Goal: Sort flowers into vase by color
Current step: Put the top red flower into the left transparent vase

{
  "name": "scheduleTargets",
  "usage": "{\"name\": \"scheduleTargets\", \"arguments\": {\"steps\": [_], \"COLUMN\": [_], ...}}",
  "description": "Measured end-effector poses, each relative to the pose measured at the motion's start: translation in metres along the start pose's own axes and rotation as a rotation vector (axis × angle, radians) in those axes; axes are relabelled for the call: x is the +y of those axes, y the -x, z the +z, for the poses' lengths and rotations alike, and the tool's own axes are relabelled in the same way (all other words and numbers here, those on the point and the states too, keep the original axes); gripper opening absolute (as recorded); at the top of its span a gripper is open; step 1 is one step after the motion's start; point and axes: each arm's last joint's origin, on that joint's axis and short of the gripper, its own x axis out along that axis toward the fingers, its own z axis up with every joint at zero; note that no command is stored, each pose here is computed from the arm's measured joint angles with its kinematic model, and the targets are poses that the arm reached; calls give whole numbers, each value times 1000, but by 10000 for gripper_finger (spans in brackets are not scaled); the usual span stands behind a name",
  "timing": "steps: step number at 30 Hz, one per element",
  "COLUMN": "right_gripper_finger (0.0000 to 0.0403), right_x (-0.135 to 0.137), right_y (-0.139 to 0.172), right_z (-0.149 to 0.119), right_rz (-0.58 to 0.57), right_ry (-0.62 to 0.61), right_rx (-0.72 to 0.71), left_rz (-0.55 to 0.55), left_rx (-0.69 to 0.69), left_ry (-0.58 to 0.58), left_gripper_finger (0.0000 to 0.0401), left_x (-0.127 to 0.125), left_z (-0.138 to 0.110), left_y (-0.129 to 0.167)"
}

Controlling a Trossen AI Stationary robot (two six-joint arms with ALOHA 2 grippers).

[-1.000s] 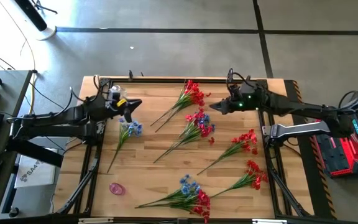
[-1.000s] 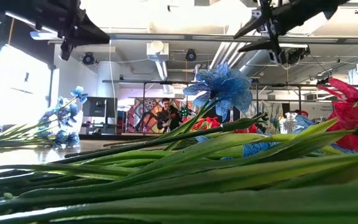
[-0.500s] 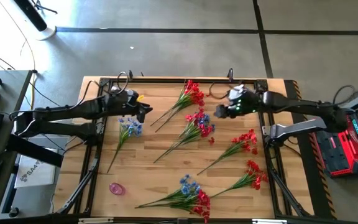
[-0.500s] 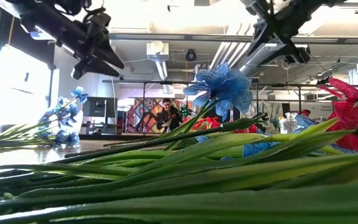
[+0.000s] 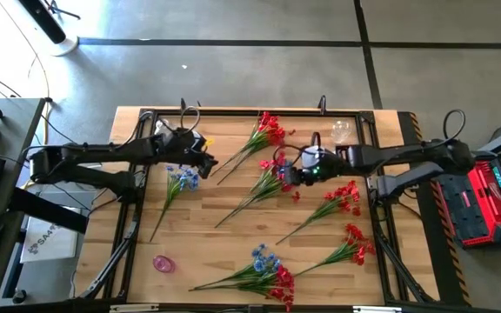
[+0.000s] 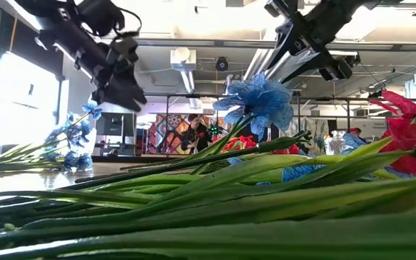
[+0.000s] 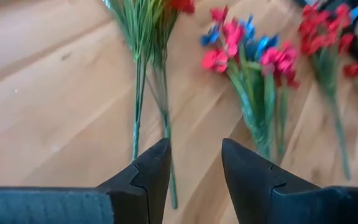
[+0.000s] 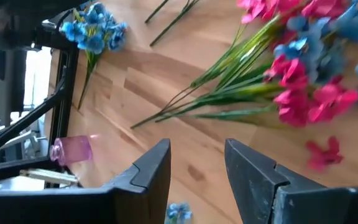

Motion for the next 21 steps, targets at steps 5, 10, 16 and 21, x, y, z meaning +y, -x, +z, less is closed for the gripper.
{"name": "scheduleTargets", "arguments": {"steps": [5, 10, 16, 21], "right_gripper_finger": [140, 140, 140, 140], "right_x": [4, 0, -16, -22], "right_y": [2, 3, 7, 11], "right_z": [-14, -27, -41, -51], "right_rz": [12, -53, -250, -323], "right_ry": [10, 27, 56, 70], "right_rx": [32, 35, 55, 84], "left_rz": [20, 48, 81, 161], "left_rx": [57, 88, 135, 191], "left_ry": [-37, -94, -177, -186], "left_gripper_finger": [133, 133, 133, 133], "left_x": [-1, -5, -9, -6], "left_z": [6, 16, 31, 46], "left_y": [-17, -34, -68, -96]}}
